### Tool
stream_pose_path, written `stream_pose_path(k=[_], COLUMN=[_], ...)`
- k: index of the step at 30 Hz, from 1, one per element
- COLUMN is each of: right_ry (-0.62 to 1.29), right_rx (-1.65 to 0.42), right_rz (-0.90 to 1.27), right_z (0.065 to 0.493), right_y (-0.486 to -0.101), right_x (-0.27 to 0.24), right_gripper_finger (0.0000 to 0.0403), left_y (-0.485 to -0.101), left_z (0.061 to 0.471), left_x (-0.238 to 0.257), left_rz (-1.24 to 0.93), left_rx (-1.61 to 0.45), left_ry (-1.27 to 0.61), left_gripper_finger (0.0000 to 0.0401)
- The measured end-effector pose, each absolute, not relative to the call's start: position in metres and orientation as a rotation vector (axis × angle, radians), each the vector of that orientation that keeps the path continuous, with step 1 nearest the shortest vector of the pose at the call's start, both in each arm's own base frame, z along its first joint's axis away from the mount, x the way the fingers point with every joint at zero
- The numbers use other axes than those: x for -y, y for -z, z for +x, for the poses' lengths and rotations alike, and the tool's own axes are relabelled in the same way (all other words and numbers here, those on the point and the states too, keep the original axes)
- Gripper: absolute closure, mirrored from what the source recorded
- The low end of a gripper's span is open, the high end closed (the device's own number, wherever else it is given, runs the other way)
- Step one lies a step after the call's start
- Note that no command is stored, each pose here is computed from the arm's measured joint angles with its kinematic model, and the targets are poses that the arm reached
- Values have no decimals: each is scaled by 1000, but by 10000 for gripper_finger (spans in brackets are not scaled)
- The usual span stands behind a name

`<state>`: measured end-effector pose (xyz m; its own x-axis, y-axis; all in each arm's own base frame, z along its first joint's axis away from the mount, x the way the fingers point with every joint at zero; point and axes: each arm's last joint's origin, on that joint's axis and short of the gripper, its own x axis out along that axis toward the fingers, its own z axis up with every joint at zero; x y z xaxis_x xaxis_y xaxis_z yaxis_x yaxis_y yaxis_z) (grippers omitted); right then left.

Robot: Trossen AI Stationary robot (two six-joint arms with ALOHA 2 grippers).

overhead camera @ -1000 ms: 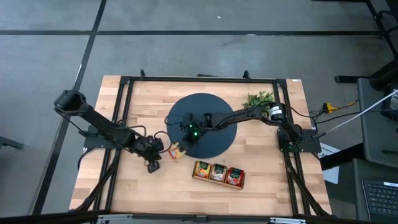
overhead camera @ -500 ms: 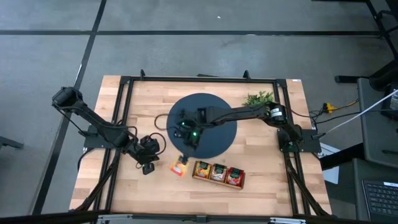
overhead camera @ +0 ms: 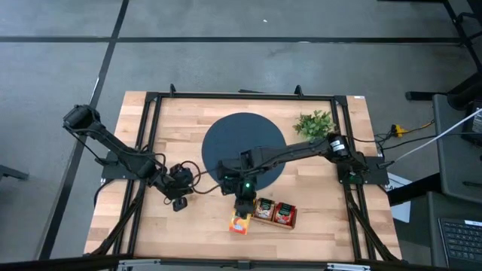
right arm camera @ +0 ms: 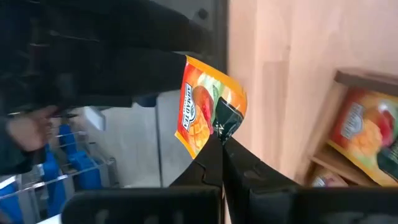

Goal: Pick & Place Tea
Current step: Put the yellow tea bag into the left section of the wooden organizer

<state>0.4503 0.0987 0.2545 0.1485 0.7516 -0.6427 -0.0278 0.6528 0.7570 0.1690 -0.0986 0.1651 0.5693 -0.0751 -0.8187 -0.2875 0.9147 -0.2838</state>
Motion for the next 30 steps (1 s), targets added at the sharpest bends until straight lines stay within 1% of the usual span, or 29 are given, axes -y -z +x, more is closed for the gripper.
stream_pose_path(k=[3,6,11,16,18,20,30], right_ry=[-585,-587,-529,-376,-296,-256,-195], right_rx=[-1344,-1366,-1390,-1391,-1414,-1442,-1456], right_rz=[662,643,565,475,432,411,345], right_z=[447,444,440,441,439,436,434], right_y=[-253,-252,-249,-246,-244,-243,-241], right_x=[-101,-104,-108,-102,-97,-94,-91], right_gripper_finger=[401,401,401,401,401,401,401], left_y=[-165,-165,-165,-166,-166,-166,-166], left_z=[169,169,169,170,169,169,170], left_x=[99,99,99,98,98,98,98], left_rz=[-412,-411,-408,-400,-400,-400,-382], left_rx=[-963,-963,-959,-943,-943,-943,-944], left_ry=[-130,-129,-134,-151,-151,-151,-143], left_gripper_finger=[398,398,398,398,398,398,398])
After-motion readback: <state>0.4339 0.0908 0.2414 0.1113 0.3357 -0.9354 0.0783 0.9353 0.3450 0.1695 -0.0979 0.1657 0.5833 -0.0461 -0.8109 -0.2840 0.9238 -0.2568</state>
